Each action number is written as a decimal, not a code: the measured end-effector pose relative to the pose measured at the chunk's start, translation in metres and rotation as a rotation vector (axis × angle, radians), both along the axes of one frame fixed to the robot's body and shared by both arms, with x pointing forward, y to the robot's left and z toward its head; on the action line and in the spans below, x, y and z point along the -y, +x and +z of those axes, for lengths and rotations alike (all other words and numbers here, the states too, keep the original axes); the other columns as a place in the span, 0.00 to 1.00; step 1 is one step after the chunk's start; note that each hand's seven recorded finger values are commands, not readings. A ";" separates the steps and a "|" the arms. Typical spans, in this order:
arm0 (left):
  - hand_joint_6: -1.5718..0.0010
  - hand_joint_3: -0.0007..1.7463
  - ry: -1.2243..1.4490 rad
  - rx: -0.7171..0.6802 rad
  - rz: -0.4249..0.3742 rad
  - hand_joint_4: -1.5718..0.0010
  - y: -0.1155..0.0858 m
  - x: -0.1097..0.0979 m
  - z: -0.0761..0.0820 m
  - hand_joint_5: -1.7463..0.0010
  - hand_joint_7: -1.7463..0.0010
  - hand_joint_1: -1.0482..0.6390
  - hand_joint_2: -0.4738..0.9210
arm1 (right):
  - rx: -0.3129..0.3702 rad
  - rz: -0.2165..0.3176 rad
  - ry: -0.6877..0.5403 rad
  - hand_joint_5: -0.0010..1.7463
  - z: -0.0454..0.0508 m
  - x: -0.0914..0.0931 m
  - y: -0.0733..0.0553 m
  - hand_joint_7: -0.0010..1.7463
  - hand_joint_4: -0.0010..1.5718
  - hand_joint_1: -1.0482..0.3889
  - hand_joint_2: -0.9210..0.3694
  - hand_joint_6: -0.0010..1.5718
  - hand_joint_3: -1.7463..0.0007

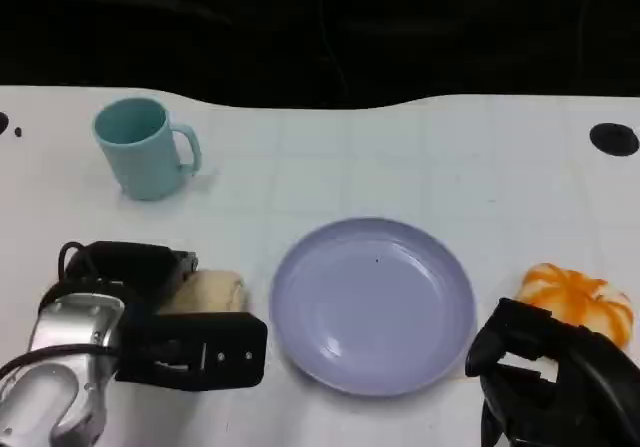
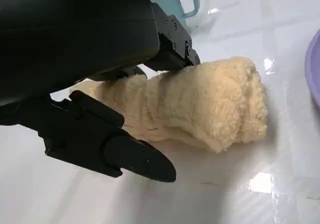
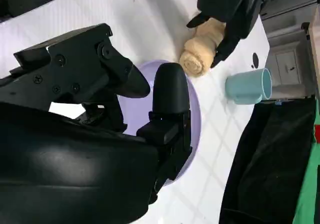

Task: Grasp the towel on the left side of the plate with the left hand and place it into the plate.

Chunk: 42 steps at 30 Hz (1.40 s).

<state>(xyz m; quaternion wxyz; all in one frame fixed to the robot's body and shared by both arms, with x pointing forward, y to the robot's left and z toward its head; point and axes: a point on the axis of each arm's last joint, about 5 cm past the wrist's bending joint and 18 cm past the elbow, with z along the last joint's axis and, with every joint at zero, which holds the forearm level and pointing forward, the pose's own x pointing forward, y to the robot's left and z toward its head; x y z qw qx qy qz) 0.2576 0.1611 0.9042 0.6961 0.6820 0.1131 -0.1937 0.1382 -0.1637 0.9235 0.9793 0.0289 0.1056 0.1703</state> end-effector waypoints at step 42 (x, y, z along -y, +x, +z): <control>0.57 0.62 -0.507 0.522 -0.043 0.41 -0.002 0.029 0.008 0.00 0.00 0.49 0.67 | 0.005 0.000 -0.011 1.00 0.0012 -0.002 -0.001 0.91 0.44 0.65 0.19 0.34 0.39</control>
